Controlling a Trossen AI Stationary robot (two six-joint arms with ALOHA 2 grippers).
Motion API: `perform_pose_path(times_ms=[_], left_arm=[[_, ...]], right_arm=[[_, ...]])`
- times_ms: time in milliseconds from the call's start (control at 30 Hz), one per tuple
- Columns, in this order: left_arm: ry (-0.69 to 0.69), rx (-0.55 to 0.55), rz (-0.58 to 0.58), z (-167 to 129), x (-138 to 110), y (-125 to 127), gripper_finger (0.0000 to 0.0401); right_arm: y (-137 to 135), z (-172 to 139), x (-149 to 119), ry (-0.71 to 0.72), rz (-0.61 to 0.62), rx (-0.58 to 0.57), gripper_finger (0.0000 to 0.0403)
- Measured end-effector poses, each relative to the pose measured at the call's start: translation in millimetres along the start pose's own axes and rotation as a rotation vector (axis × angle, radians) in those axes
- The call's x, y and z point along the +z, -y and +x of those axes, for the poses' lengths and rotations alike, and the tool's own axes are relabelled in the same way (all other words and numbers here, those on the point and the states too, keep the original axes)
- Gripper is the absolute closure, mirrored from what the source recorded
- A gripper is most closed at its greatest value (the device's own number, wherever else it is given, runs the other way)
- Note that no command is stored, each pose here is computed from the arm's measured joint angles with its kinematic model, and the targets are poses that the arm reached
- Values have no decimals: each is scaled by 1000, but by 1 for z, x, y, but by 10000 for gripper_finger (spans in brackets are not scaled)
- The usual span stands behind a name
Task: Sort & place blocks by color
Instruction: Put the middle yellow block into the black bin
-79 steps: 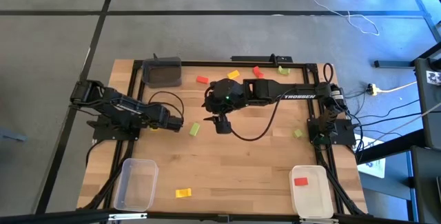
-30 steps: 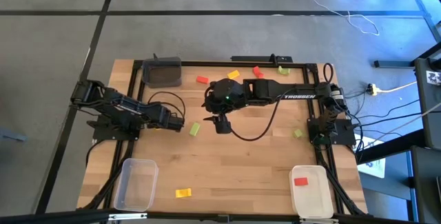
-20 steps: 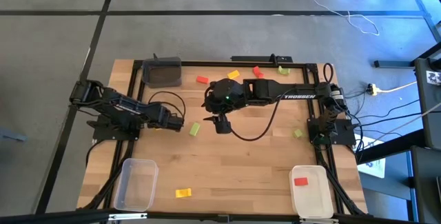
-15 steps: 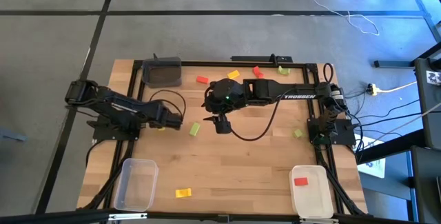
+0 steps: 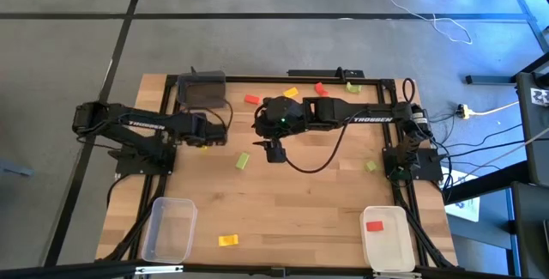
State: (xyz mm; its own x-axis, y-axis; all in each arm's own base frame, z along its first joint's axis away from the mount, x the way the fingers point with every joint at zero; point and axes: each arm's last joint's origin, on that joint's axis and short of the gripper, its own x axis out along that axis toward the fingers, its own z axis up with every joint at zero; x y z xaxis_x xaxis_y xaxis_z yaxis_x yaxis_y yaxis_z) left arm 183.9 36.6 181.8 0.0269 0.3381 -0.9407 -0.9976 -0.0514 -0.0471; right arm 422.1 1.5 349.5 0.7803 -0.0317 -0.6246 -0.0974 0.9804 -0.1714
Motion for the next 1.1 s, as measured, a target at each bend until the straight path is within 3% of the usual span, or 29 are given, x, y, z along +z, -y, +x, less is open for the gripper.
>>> perform_pose_path(times_ms=[333, 467, 633, 933, 1100], left_arm=[[84, -83, 81, -29, 61, 19, 308], [144, -89, 109, -40, 88, 19, 308], [200, -70, 84, -47, 124, 12, 308], [156, 21, 41, -11, 165, 1, 308], [176, 14, 21, 11, 180, 8, 309]], right_arm=[[14, 0, -3, -23, 51, -95, 160], [21, 0, -5, -41, 57, -189, 160], [27, 0, -6, -46, 64, -217, 160], [32, 0, -7, -45, 67, -227, 160], [33, -1, -7, -46, 68, -229, 160]])
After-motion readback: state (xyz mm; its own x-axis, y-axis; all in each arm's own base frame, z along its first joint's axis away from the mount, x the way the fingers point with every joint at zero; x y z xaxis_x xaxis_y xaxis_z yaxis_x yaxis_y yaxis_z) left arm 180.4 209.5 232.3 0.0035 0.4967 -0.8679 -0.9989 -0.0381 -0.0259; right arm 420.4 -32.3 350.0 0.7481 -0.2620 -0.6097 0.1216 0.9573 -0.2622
